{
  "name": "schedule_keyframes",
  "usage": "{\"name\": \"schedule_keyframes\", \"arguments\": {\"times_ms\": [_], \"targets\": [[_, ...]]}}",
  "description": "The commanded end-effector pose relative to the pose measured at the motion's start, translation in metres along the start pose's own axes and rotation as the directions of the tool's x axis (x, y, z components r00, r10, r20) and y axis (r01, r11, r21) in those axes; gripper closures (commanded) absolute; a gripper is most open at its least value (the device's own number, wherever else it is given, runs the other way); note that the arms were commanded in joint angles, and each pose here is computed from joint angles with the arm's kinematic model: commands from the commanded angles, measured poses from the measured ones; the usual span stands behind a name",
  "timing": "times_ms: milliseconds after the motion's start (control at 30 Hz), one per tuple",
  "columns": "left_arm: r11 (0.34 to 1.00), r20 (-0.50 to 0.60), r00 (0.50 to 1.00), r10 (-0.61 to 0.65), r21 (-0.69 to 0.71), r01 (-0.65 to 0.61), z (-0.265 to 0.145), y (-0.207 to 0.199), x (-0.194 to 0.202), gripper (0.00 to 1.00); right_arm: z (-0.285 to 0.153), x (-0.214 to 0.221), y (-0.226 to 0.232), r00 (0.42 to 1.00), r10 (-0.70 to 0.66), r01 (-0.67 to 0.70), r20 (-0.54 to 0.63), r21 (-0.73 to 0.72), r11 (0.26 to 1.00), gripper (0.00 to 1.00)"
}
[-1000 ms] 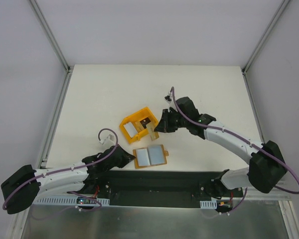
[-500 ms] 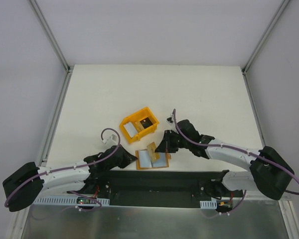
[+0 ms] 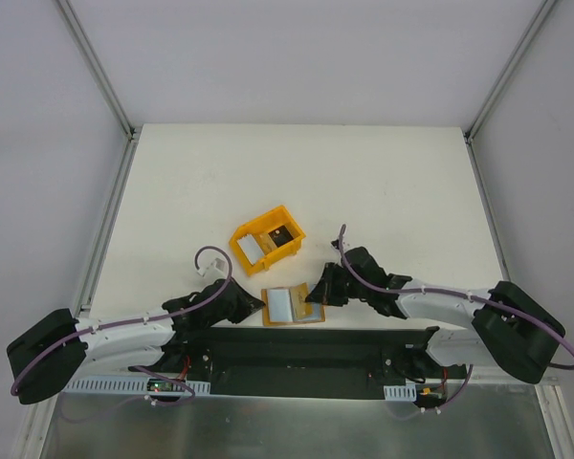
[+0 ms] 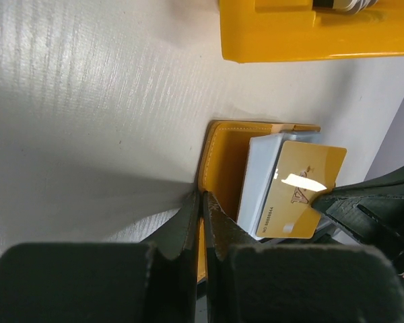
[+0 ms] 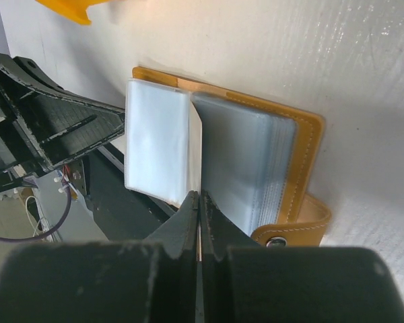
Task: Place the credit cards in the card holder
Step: Insert the credit card into the card holder.
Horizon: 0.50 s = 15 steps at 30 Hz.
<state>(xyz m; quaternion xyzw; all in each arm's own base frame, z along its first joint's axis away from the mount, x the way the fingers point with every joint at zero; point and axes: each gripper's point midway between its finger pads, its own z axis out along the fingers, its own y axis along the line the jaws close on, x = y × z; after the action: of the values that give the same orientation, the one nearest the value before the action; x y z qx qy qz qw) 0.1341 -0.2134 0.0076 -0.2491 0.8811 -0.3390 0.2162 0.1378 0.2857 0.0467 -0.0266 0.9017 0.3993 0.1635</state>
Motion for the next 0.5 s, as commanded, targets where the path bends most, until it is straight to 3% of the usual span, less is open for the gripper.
{"name": "schedule_keyframes", "arguments": {"times_ms": [0, 467], "targets": [[0.985, -0.026, 1.000, 0.005, -0.172, -0.009, -0.002, 0.056, 0.007, 1.00, -0.001, -0.011, 0.012, 0.998, 0.010, -0.006, 0.066, -0.051, 0.999, 1.00], [0.987, -0.008, 1.000, -0.012, -0.158, 0.011, -0.003, 0.060, 0.005, 1.00, 0.008, -0.002, -0.007, 0.994, 0.066, -0.067, 0.092, 0.008, 0.998, 1.00]]}}
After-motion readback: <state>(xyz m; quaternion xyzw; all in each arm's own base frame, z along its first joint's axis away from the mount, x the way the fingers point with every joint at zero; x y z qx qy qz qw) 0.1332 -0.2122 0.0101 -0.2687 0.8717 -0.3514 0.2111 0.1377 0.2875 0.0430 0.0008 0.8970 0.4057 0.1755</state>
